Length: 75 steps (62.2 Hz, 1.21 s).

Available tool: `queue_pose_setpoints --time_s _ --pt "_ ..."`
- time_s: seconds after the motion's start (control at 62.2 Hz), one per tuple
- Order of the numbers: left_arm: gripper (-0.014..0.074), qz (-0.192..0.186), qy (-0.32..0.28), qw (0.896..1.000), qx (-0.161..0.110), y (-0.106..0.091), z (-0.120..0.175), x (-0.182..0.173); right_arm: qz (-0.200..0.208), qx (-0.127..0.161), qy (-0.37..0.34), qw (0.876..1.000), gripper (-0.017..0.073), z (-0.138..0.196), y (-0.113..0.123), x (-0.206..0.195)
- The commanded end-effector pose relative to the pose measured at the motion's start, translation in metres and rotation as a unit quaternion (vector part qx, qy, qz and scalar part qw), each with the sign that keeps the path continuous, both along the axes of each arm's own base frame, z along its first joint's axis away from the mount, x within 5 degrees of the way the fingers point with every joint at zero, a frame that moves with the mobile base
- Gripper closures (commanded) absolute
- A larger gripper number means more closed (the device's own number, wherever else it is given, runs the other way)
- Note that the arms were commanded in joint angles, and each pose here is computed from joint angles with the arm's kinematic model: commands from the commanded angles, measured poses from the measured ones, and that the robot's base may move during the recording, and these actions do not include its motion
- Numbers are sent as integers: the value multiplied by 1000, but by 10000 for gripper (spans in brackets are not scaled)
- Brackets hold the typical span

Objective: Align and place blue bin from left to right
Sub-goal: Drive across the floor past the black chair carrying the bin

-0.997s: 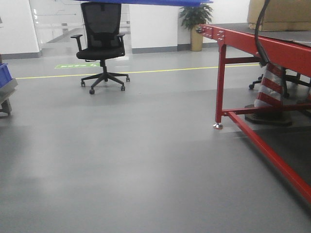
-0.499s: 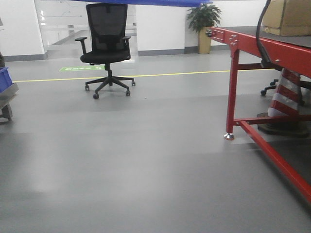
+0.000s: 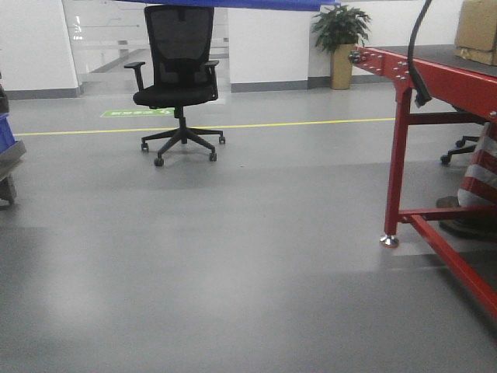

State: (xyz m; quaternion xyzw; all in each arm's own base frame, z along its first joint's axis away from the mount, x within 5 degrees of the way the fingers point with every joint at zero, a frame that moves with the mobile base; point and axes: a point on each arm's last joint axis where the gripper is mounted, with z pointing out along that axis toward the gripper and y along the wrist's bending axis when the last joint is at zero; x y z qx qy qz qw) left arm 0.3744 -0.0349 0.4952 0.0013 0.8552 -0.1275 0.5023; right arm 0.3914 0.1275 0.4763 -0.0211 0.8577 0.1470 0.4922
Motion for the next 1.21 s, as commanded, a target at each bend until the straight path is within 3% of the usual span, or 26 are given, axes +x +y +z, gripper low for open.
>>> queue_pose_setpoints --time_s 0.0,1.19 --pt "704 -21 -70 997 -36 -9 25 -10 25 46 -118 992 712 34 7 -9" --pt "704 -21 -71 997 -36 -9 25 -10 25 46 -118 992 712 34 7 -9"
